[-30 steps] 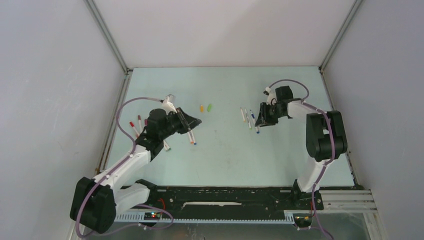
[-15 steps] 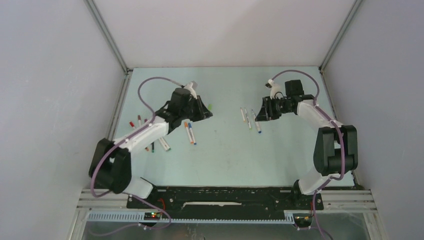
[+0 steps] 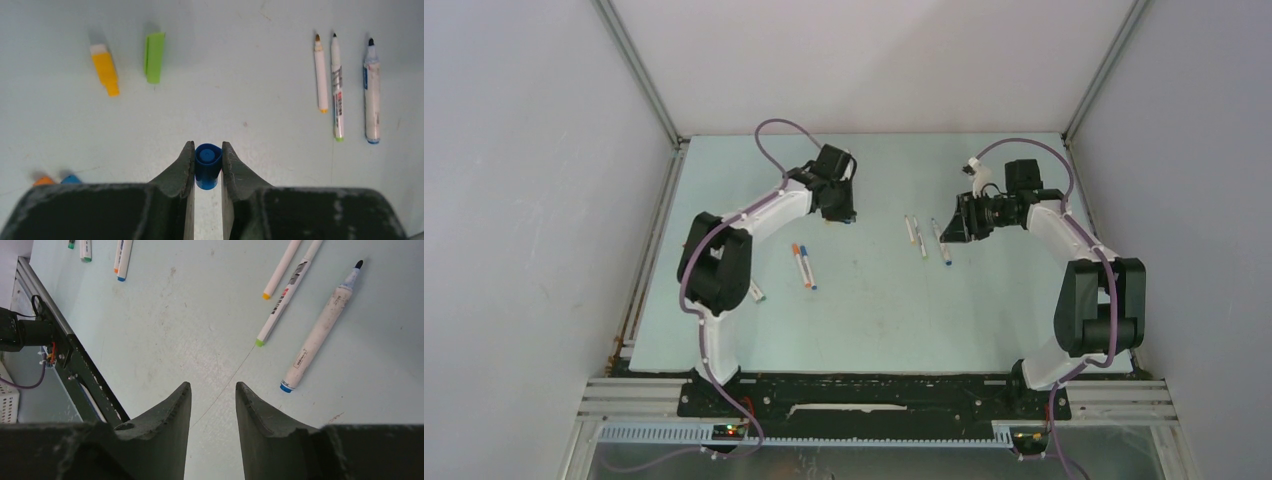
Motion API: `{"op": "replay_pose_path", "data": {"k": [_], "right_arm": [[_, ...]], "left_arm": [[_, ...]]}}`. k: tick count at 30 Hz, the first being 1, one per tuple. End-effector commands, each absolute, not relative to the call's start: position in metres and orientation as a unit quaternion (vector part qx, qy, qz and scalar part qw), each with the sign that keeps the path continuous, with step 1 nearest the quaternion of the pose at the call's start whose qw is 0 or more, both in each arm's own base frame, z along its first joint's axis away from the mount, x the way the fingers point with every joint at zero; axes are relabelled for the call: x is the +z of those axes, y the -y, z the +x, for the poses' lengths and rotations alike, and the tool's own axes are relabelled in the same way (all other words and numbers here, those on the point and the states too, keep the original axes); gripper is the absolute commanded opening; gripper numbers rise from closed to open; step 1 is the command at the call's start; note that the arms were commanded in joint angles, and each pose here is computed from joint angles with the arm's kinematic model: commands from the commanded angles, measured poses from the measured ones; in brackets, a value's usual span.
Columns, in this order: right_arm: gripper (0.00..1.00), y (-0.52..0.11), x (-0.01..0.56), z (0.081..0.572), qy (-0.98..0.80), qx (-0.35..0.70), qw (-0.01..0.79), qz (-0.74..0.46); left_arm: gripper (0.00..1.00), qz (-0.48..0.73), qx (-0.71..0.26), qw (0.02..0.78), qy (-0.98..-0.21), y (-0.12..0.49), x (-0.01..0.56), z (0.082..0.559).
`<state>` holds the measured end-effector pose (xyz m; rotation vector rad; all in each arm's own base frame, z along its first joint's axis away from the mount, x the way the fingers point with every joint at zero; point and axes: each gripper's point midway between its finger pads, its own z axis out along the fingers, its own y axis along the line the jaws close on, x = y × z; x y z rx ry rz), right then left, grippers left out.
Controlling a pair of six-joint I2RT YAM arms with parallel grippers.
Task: Open the pen caps
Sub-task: Place the pen cap at the center of the board.
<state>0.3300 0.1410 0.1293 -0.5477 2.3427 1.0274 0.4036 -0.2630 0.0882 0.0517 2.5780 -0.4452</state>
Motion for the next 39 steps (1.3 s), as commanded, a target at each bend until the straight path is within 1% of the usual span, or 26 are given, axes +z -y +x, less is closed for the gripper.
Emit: {"op": "replay_pose_path", "data": {"k": [1,10,13,28,31,39], "right_arm": [[0.41,-0.14,0.154,0.336,-0.848,0.381,0.294,-0.222],[0.41,-0.139,0.154,0.336,-0.848,0.382,0.294,-0.219],[0.41,-0.138,0.155,0.336,-0.849,0.382,0.295,-0.218],[0.41,-0.137,0.153,0.336,-0.85,0.384,0.291,-0.214],[0.41,-0.136,0.152,0.336,-0.85,0.384,0.29,-0.213],[0.41,-0.136,0.152,0.335,-0.85,0.386,0.288,-0.214]], "left_arm": [[0.03,0.038,-0.121,0.272,-0.954,0.26,0.097,0.426],[0.06,0.047,-0.11,0.252,-0.96,0.272,0.083,0.446],[0.1,0.048,-0.11,0.241,-0.963,0.274,0.075,0.447],[0.23,0.047,-0.12,0.216,-0.968,0.281,0.058,0.454],[0.26,0.048,-0.121,0.217,-0.967,0.281,0.06,0.454],[0.31,0.049,-0.124,0.23,-0.964,0.28,0.074,0.456]]}}
